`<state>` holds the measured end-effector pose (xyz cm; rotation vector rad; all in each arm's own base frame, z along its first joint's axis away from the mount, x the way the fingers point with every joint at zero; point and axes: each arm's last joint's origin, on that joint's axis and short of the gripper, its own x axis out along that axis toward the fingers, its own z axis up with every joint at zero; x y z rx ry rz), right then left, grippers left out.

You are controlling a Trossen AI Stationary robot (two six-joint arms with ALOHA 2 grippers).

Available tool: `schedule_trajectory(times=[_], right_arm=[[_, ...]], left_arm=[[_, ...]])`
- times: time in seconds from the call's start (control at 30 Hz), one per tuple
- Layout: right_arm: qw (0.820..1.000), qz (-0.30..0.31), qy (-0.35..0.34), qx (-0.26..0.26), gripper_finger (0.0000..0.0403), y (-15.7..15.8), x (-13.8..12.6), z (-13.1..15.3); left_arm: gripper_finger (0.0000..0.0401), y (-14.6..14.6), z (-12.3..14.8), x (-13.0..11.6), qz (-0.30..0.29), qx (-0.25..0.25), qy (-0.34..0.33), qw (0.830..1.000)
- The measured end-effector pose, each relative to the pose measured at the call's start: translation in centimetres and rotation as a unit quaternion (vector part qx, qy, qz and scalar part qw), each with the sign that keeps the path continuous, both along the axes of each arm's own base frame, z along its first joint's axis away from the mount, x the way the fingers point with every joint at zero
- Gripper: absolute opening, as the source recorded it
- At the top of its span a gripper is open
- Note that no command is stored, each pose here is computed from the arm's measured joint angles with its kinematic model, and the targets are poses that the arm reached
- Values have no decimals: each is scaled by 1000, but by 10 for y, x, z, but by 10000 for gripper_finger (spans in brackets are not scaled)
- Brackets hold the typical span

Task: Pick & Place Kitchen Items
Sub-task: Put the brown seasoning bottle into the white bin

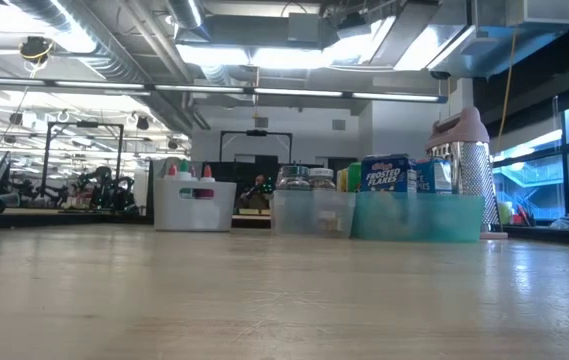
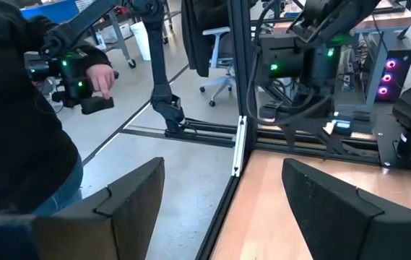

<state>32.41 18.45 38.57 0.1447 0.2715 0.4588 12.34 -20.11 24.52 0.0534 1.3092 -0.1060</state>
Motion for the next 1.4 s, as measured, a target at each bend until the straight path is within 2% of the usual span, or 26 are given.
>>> schedule_trajectory(times=[0.23,0.4,0.97,1.4], right_arm=[[1000,3,7,-1,281,0,0,-1],[1000,18,10,2,281,1,-1,-1],[1000,21,13,1,281,1,-1,-2],[1000,21,13,1,282,1,-1,-2]], left_arm=[[274,-6,-18,4,26,-49,-31,998],[274,-4,-24,5,48,-29,-26,998],[274,-18,-62,14,36,40,26,998],[258,-24,-79,27,16,26,55,998]])
